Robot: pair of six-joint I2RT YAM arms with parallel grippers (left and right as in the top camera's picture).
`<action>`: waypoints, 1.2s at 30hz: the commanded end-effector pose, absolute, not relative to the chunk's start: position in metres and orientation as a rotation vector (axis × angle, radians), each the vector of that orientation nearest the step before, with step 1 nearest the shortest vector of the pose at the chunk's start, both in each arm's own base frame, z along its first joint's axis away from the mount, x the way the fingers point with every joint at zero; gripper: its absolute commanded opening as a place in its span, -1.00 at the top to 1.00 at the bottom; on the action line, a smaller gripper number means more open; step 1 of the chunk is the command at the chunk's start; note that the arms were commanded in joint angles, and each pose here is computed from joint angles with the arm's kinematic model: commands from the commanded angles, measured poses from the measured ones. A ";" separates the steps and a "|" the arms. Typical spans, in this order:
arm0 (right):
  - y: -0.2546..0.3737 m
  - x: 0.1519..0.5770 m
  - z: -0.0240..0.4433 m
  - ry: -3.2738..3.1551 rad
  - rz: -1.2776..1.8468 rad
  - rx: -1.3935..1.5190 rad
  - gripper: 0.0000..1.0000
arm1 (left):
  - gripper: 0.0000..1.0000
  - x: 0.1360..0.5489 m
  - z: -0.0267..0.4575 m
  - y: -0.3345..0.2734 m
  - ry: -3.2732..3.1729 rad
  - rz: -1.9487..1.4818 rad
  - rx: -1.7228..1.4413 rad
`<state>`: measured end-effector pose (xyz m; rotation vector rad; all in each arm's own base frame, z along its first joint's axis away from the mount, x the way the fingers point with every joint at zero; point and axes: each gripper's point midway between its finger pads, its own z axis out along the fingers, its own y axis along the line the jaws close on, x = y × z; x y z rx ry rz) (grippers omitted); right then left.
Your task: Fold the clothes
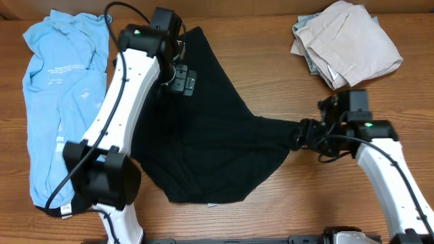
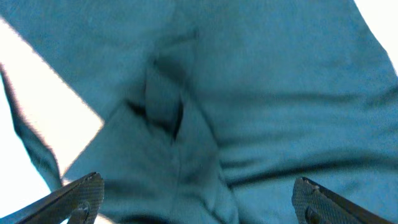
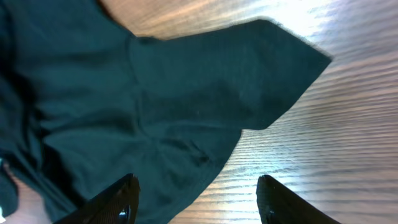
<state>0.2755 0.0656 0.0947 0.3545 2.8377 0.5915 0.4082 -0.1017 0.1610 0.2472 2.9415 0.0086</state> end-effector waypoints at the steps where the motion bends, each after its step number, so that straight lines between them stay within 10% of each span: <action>1: 0.070 0.271 0.071 2.884 0.540 0.419 -0.28 | -0.98 0.421 0.136 -0.109 2.945 0.000 0.356; 16: 0.116 0.260 0.021 3.061 0.515 0.332 -0.15 | -0.98 0.517 0.148 -0.169 2.506 -0.252 0.551; 36: 0.118 0.258 0.006 3.066 0.310 0.379 0.07 | -0.99 0.523 0.006 -0.148 2.776 -0.102 0.375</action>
